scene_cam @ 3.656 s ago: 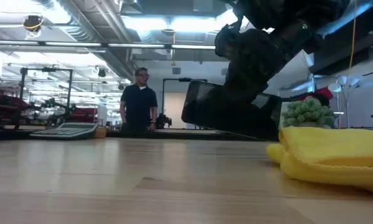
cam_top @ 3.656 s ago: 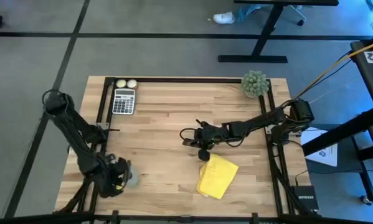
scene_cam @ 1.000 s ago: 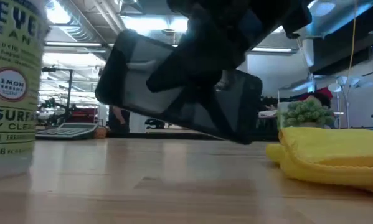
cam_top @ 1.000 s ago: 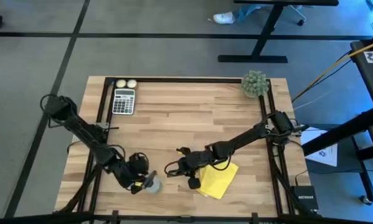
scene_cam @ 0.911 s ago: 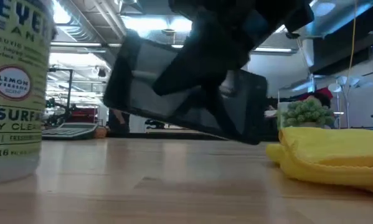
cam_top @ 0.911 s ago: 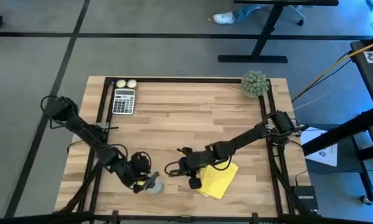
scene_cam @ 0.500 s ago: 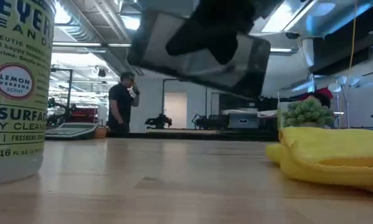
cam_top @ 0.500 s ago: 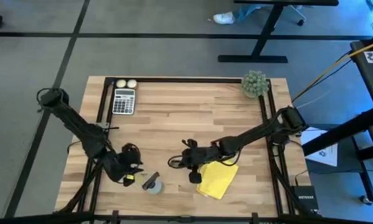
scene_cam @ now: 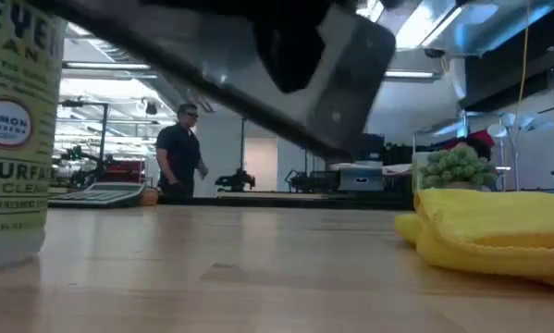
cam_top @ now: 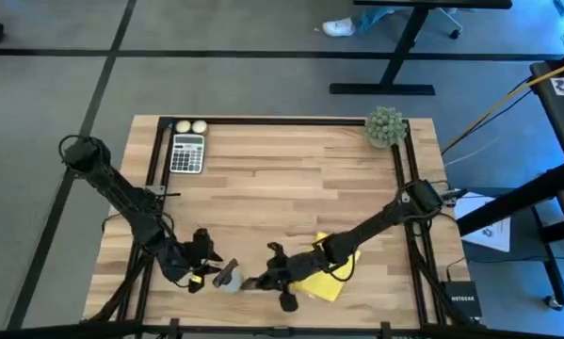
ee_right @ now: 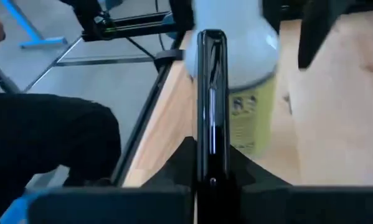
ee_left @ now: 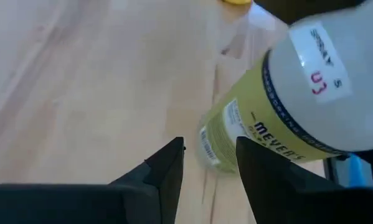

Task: Apply microfiber cloth
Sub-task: Spray the front of the black cellphone with green spray bottle

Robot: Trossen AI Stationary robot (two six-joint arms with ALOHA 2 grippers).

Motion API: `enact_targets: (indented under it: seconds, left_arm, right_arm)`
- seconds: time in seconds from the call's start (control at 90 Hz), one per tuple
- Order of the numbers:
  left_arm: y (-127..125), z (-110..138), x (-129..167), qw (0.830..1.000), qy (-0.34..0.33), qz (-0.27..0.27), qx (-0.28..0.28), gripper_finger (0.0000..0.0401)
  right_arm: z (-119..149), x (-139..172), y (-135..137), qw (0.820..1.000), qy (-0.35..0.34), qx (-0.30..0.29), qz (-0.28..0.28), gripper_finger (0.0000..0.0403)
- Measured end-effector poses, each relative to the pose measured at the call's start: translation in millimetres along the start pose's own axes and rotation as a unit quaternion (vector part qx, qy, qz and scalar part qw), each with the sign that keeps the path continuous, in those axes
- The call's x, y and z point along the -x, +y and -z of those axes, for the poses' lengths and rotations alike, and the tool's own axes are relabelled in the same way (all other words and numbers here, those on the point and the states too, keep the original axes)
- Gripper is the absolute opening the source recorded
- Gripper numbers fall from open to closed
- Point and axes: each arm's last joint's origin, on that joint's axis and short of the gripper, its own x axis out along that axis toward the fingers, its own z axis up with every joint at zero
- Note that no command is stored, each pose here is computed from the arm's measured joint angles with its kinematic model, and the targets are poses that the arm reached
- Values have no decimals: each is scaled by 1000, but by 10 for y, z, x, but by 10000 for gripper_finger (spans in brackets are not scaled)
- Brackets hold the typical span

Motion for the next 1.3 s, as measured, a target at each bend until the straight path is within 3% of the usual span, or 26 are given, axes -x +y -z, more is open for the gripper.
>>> enact_targets:
  seconds: [0.144,0.311,0.411,0.5,0.578,0.711,0.822,0.978,1.122,1.2,1.3]
  left_arm:
    - [-8,42,-72,1000,-2,-9,-5,131]
    - [-13,32,-107,999,-29,-23,2,131]
    - [-18,25,-107,999,-34,-23,4,131]
    - [3,46,-107,999,-23,-30,7,131]
    - [20,58,-106,999,-18,-38,10,131]
    - [44,24,-121,998,-32,-51,14,131]
    - [74,-6,-140,997,-38,-60,19,131]
    - [92,-33,-153,997,-42,-65,15,131]
    - [76,-21,-146,997,-40,-58,21,131]
    - [36,5,-129,998,-32,-41,26,131]
    - [-10,56,-93,999,-26,-33,26,131]
  right_arm:
    - [34,-6,-138,998,38,4,52,8]
    - [3,9,-241,997,46,-10,66,8]
    - [21,90,-234,994,91,-17,63,7]
    - [-69,243,-124,993,111,-22,25,8]
    - [-177,294,57,997,72,-16,-28,8]
    - [-55,98,192,998,23,3,-65,8]
    - [89,-91,131,999,-9,0,-47,8]
    - [10,-319,177,998,-44,-2,-48,8]
    - [91,-424,158,999,37,19,-10,8]
    - [24,-380,119,998,50,22,32,8]
    - [-1,-354,65,997,64,22,45,8]
